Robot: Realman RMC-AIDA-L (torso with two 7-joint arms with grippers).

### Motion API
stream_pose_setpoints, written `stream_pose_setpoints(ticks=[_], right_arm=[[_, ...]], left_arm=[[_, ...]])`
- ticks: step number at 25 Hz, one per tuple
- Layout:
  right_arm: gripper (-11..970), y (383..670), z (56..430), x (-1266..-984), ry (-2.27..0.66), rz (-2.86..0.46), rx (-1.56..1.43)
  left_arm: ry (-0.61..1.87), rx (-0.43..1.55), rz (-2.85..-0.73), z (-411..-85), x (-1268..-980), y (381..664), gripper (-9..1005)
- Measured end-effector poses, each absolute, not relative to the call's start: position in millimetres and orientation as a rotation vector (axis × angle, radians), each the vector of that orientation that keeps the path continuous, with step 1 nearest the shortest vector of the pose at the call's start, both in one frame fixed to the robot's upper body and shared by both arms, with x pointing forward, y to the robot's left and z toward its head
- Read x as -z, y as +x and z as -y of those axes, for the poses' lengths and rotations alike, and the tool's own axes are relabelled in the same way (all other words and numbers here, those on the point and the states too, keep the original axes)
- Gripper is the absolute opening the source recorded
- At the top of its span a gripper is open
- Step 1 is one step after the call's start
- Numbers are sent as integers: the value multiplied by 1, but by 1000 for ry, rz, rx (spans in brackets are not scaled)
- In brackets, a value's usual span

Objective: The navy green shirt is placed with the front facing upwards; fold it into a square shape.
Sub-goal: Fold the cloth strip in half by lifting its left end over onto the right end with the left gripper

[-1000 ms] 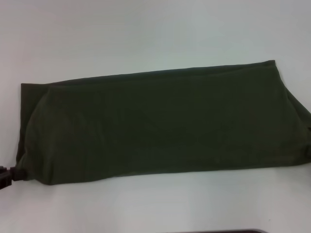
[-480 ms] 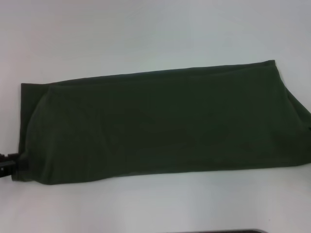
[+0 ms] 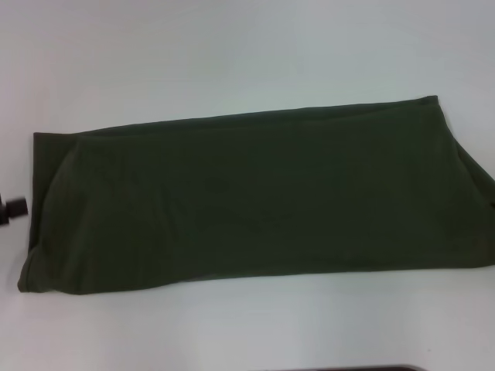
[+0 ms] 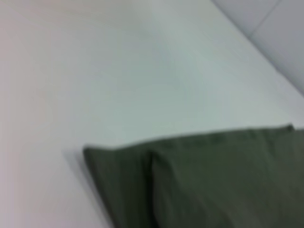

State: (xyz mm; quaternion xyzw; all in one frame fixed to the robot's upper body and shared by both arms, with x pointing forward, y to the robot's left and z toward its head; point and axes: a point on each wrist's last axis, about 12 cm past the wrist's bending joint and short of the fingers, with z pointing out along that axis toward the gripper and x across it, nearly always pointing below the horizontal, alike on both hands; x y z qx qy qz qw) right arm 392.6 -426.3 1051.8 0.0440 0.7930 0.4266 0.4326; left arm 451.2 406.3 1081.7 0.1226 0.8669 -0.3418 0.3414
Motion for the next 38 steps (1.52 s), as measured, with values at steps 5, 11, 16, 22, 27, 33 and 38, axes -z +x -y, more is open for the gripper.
stream_pose_setpoints(ticks=[5,11,16,22,27,33,38], right_arm=[[621,411,419,-1068,47,-1856,-1124],[615,448,390,-1072,-73,-1864,-1220],[610,473,363,-1073,-142,-1863,-1263],[414,501,332,-1071,-234,-1908,-1279],[149,519,310,-1070,-297,-1941,-1270],[192,531,303,-1071,-276,-1987,-1275],[292,537,297,-1069,-289,-2021,-1263]], left_arm=[[320,935,-2156,-396,-1086,467,763],[389,1010,-2089,-376,-1086,484,761],[428,1049,-2061,-364,-1084,491,764],[384,1020,-2081,-365,-1081,496,767],[312,977,-2123,-372,-1078,496,769],[261,960,-2149,-376,-1076,497,771],[233,957,-2184,-378,-1075,498,774]])
